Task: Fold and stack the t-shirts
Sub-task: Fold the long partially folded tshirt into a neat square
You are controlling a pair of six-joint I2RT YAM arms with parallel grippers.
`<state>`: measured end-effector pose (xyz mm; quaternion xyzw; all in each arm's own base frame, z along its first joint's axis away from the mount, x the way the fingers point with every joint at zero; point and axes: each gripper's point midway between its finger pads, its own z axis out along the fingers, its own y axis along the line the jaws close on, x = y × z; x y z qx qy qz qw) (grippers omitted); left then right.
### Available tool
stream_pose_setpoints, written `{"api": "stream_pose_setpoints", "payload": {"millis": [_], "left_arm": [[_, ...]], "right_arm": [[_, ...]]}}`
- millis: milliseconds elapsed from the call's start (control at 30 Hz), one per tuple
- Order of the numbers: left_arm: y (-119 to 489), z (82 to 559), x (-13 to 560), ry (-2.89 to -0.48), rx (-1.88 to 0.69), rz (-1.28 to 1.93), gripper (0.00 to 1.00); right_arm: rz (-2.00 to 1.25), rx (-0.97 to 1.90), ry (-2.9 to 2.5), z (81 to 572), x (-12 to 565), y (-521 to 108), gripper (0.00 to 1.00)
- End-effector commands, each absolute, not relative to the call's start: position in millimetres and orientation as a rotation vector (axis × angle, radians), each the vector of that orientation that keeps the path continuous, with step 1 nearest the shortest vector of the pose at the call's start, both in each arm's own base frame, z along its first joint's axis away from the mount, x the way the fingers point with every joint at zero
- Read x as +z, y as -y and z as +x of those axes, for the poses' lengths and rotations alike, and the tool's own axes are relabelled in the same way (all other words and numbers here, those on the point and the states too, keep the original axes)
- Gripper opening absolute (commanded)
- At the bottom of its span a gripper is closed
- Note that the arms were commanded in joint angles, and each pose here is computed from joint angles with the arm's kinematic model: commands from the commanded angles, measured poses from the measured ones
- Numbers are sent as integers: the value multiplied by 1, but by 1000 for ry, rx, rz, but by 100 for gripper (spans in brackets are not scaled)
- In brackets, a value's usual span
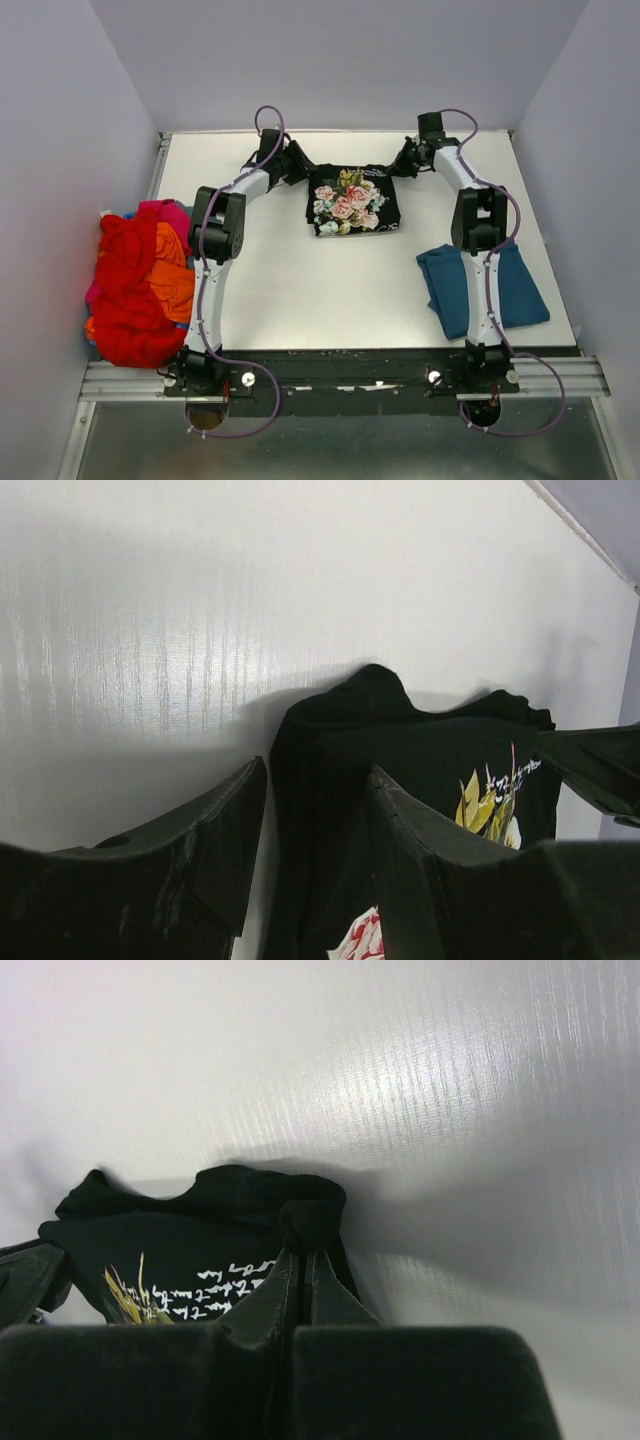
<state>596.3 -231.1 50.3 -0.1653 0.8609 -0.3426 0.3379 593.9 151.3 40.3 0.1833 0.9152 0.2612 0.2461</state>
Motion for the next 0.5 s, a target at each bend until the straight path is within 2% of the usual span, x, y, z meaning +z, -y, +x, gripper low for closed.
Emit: {"api": "stream_pose_setpoints", "payload": {"millis": [0,267,400,467], "left_arm": [[235,599,32,-2257,-882,-428,57],[234,607,18,-2285,-812,-454,51],[243,611,12,-2295,-827,-450,35],[248,615,14,-2274,-863,-452,15]], "right_arm": [[528,699,-2499,598,28,-150,2],[523,757,-2492,596,29,-157,1],[515,784,-2483,596,35,-160,1],[492,788,-2471,598,42,-160,1]]}}
